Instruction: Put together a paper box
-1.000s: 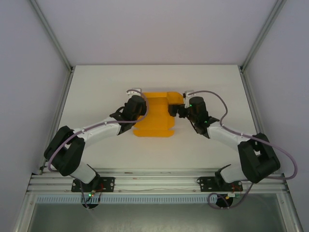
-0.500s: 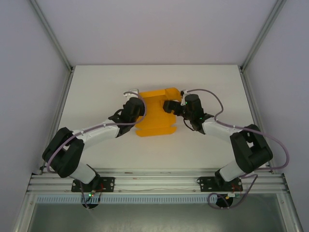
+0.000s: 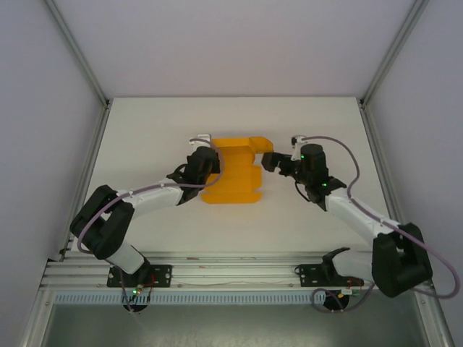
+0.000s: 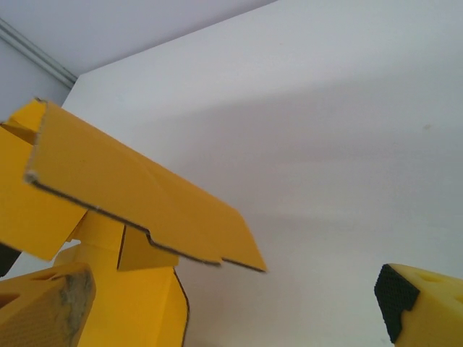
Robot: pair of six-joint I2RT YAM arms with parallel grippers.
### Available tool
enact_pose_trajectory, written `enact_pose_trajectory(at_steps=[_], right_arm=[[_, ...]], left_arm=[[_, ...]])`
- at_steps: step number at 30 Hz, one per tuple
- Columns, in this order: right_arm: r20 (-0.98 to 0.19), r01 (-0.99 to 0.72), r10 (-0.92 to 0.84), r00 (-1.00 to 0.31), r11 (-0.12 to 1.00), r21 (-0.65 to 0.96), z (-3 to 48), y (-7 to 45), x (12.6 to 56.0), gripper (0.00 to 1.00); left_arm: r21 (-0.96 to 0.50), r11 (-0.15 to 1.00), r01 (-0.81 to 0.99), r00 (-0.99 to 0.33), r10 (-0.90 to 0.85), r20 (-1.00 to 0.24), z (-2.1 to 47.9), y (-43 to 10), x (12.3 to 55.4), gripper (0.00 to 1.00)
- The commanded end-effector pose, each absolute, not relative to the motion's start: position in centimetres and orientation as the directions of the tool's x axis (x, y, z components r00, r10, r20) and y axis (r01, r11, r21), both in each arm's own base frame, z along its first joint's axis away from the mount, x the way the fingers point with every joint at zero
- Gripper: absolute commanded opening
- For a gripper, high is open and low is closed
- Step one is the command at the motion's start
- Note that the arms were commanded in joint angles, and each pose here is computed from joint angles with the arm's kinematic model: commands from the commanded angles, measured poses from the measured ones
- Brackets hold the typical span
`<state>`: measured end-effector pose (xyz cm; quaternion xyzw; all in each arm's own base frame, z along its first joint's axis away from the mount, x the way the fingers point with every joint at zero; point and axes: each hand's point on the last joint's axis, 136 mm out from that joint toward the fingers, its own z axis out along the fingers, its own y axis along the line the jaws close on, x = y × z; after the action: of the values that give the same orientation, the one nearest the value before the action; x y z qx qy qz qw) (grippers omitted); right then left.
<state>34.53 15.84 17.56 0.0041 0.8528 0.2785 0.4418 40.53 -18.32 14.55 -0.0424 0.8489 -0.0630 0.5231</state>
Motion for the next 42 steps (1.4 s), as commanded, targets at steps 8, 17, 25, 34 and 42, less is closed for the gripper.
enact_pose_trajectory(at_steps=[8, 17, 25, 34, 42], right_arm=[[-0.723, -0.169, 0.268, -0.636, 0.867, 0.47, 18.5, 9.3, 35.6, 0.81], [-0.691, -0.514, -0.05, -0.721, 0.708, 0.485, 17.9, 15.4, 35.8, 0.55], [-0.696, -0.677, -0.224, -0.682, 0.555, 0.484, 17.6, 19.5, 32.1, 0.49], [-0.696, -0.705, -0.251, -0.673, 0.5, 0.503, 17.1, 22.7, 32.5, 0.47], [-0.791, -0.637, -0.225, -0.569, 0.729, 0.251, 16.8, 21.3, 37.1, 0.47]], left_arm=[[-0.185, 0.976, 0.118, -0.477, -0.107, -0.872, 15.0, -20.2, 39.8, 0.0], [-0.189, 0.974, 0.127, -0.47, -0.109, -0.876, 15.7, -20.3, 39.7, 0.0], [-0.177, 0.98, 0.095, -0.478, -0.111, -0.871, 15.6, -20.2, 40.4, 0.0], [-0.193, 0.977, 0.089, -0.496, -0.125, -0.859, 15.3, -20.7, 40.8, 0.0], [-0.165, 0.98, 0.11, -0.508, -0.087, -0.857, 14.8, -20.8, 40.6, 0.0]])
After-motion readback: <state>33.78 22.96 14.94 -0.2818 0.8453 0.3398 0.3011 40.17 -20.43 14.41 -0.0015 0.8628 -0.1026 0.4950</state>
